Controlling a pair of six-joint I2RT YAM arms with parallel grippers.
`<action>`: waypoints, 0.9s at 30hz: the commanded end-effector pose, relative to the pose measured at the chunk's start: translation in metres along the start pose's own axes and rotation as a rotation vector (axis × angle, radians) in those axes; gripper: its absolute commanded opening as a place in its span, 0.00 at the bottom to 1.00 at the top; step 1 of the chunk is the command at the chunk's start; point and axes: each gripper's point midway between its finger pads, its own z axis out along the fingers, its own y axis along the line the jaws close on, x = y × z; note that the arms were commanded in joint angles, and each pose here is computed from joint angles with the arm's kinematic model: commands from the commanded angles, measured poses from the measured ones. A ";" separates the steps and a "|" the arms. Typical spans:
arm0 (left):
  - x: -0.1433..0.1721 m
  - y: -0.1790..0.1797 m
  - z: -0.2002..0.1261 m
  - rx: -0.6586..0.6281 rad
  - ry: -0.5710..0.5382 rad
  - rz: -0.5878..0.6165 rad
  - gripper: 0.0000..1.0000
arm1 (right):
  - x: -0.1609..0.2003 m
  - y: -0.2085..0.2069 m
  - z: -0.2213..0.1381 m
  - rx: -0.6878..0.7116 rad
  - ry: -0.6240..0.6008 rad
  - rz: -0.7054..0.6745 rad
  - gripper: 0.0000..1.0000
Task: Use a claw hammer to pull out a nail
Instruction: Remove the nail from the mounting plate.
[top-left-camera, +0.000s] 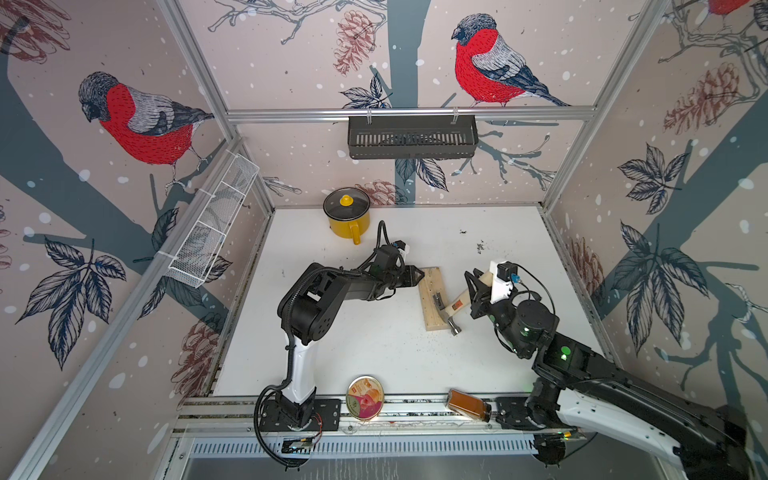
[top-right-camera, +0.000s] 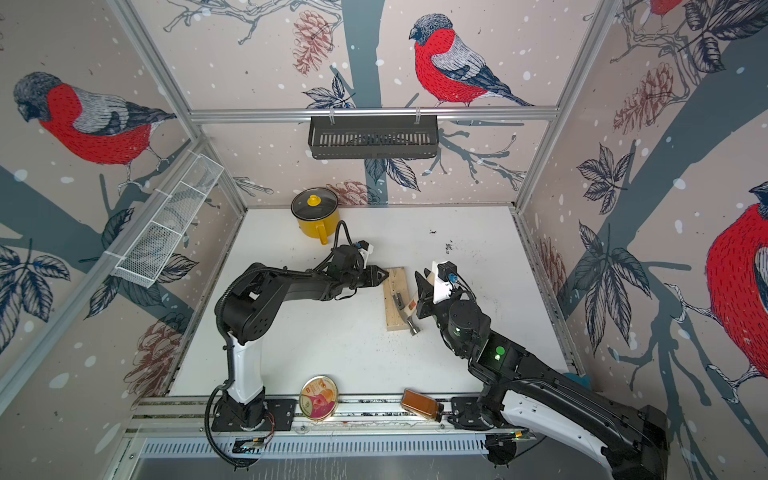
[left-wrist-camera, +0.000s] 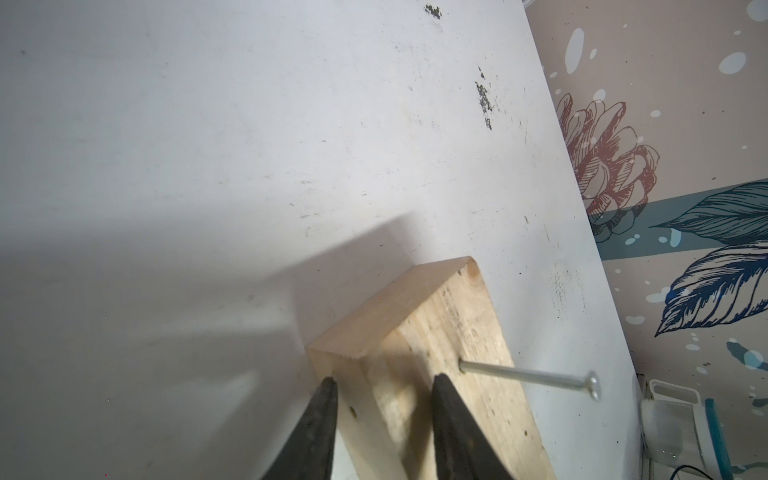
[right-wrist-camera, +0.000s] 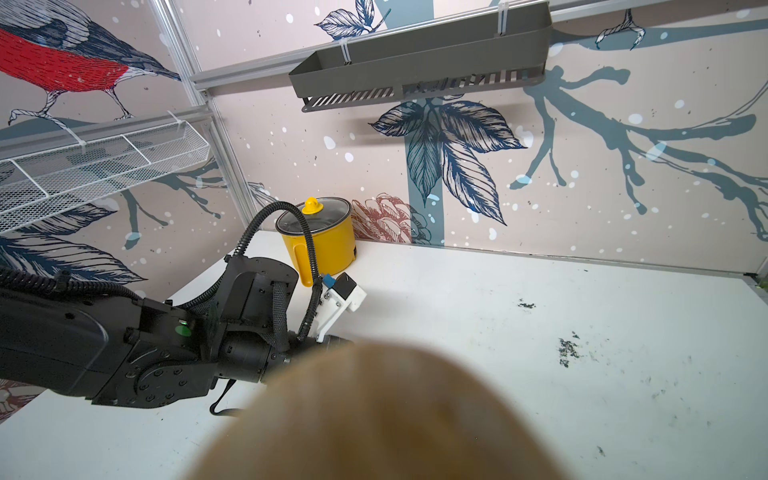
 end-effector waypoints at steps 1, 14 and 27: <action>0.041 0.041 -0.003 -0.162 0.132 -0.073 0.38 | 0.041 -0.001 -0.003 -0.002 0.142 -0.013 0.01; 0.041 0.041 -0.004 -0.157 0.131 -0.079 0.38 | 0.044 -0.006 -0.016 0.018 0.094 0.003 0.00; 0.042 0.041 -0.002 -0.151 0.134 -0.086 0.38 | 0.031 -0.015 -0.030 0.056 0.001 0.032 0.00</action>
